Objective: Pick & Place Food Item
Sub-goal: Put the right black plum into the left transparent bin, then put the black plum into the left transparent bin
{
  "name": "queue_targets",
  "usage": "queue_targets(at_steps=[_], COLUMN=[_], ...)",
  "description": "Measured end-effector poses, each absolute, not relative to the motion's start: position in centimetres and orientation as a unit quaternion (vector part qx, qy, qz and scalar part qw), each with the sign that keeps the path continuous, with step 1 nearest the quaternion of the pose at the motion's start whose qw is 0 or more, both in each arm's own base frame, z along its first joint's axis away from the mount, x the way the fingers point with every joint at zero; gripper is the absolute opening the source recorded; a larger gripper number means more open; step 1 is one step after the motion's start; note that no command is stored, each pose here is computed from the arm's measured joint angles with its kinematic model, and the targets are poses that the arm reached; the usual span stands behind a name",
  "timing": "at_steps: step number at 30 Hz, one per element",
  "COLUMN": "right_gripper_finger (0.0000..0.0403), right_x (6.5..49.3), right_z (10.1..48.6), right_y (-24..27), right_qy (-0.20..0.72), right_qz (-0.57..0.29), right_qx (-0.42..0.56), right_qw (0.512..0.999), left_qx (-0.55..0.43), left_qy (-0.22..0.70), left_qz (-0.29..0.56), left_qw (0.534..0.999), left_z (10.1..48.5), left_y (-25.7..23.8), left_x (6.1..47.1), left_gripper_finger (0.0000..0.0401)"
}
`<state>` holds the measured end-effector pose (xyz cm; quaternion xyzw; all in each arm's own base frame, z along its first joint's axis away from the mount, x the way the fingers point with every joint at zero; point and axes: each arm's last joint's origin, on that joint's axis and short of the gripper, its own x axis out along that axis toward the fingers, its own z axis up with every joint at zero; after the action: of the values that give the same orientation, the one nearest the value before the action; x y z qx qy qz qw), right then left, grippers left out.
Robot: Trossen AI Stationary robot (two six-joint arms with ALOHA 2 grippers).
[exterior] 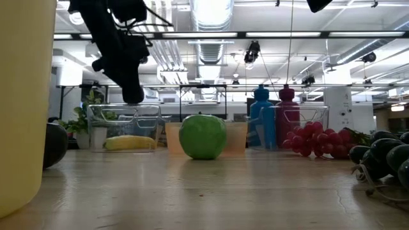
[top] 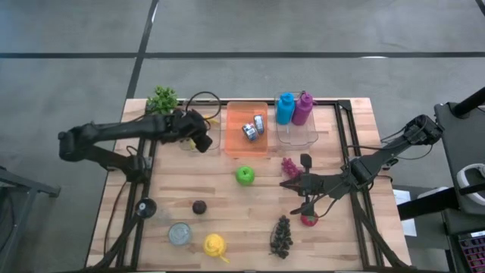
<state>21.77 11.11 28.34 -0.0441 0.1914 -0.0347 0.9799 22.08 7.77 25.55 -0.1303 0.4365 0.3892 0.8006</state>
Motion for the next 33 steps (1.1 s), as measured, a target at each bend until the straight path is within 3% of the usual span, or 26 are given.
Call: queue_targets(at_steps=[7, 26, 33], right_gripper_finger=[0.0008, 0.0008, 0.0008], right_x=[21.8, 21.8, 21.8], right_z=[28.3, 28.3, 28.3], right_y=[11.1, 11.1, 11.1], right_qy=[0.191, 0.191, 0.192], right_qz=[-0.035, -0.035, -0.035], right_qx=[-0.044, -0.044, -0.044], right_qw=[0.98, 0.98, 0.98], left_qx=[-0.131, -0.136, -0.146], left_qy=[0.451, 0.458, 0.479], left_qz=[0.391, 0.382, 0.305], left_qw=[0.792, 0.791, 0.81], left_z=[24.7, 24.3, 25.2], left_y=[8.2, 8.3, 7.0], left_x=[22.6, 22.9, 22.3], left_gripper_finger=[0.022, 0.034, 0.0354])
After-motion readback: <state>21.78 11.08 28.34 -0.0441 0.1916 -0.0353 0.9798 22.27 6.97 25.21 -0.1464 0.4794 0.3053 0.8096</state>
